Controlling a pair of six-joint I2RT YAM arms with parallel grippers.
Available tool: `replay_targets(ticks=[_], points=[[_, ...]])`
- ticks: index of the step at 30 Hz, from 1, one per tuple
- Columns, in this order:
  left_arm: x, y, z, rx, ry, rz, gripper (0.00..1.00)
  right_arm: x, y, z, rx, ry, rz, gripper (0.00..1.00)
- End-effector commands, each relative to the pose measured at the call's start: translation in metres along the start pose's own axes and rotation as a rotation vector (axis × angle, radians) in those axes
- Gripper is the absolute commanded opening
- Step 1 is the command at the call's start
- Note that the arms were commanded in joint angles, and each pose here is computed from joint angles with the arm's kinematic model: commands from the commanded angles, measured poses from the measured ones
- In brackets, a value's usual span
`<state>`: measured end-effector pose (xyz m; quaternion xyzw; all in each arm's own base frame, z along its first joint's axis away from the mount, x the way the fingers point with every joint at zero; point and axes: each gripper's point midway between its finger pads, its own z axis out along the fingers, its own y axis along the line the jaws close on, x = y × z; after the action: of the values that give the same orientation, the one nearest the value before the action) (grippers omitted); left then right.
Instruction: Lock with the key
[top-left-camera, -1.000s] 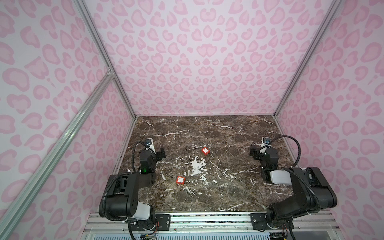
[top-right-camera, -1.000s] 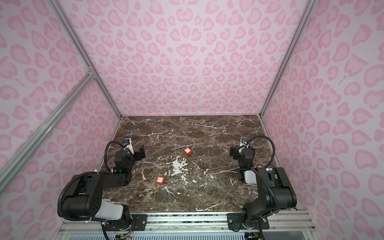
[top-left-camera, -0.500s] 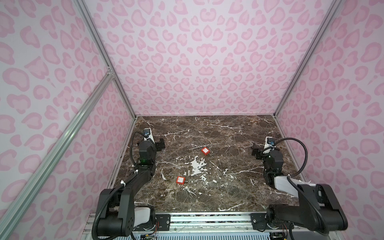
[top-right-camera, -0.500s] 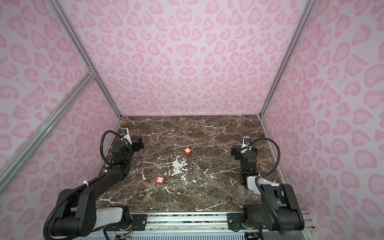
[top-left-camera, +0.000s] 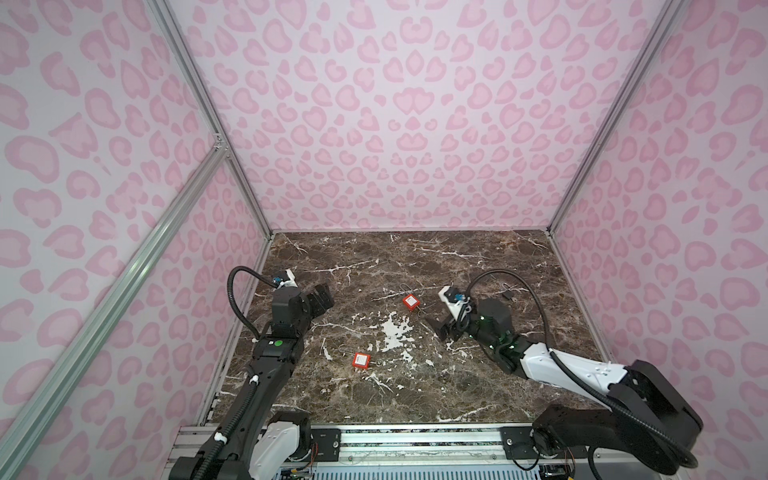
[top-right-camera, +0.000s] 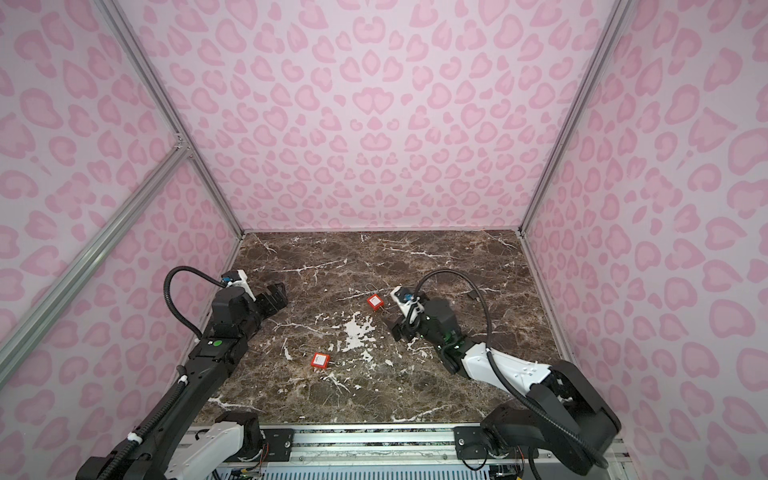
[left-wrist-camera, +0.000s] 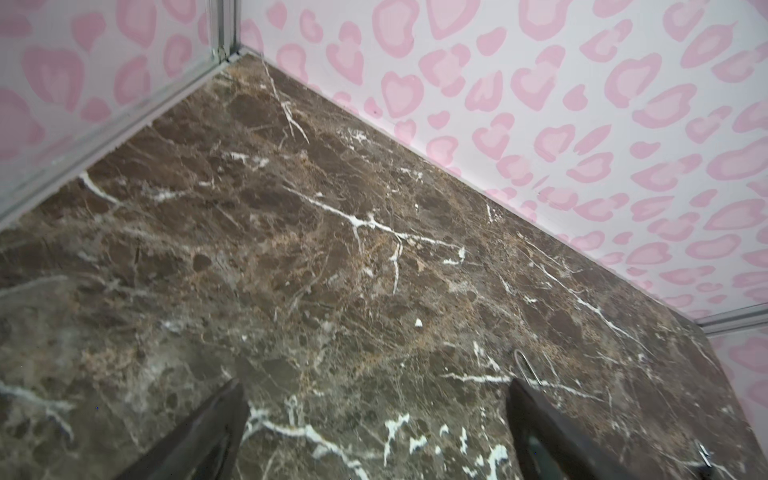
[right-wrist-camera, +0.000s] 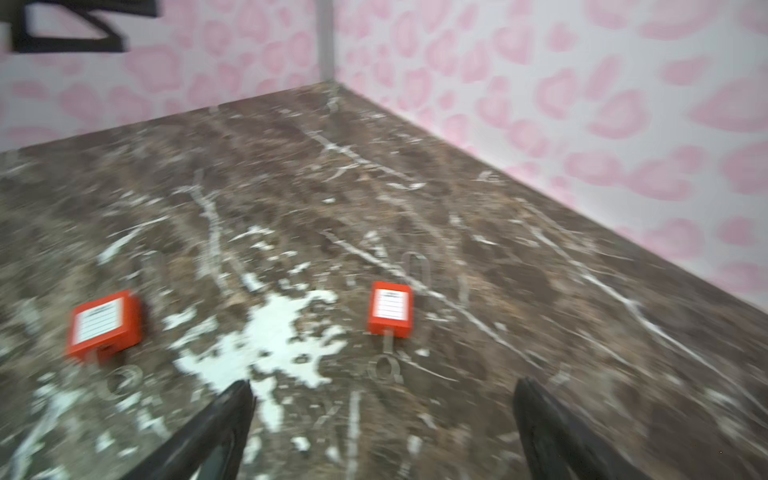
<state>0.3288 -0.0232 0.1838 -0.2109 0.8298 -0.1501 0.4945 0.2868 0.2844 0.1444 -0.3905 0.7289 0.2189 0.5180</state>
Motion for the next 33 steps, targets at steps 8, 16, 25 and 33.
replay_targets(ticks=[8, 16, 25, 33], points=[[0.062, 0.028, -0.016, -0.056, 0.168, -0.171, 0.98, 0.036, 0.142, 0.076, -0.522, 0.194, -0.132, 0.88], [0.089, 0.028, -0.020, -0.020, 0.241, -0.242, 0.99, 0.051, 0.168, 0.097, -0.571, 0.242, -0.144, 0.85], [0.109, 0.033, -0.022, -0.026, 0.300, -0.292, 1.00, 0.065, 0.169, 0.117, -0.546, 0.275, -0.117, 0.75], [0.118, 0.034, -0.024, -0.027, 0.330, -0.312, 1.00, 0.069, 0.172, 0.124, -0.551, 0.272, -0.123, 0.65]])
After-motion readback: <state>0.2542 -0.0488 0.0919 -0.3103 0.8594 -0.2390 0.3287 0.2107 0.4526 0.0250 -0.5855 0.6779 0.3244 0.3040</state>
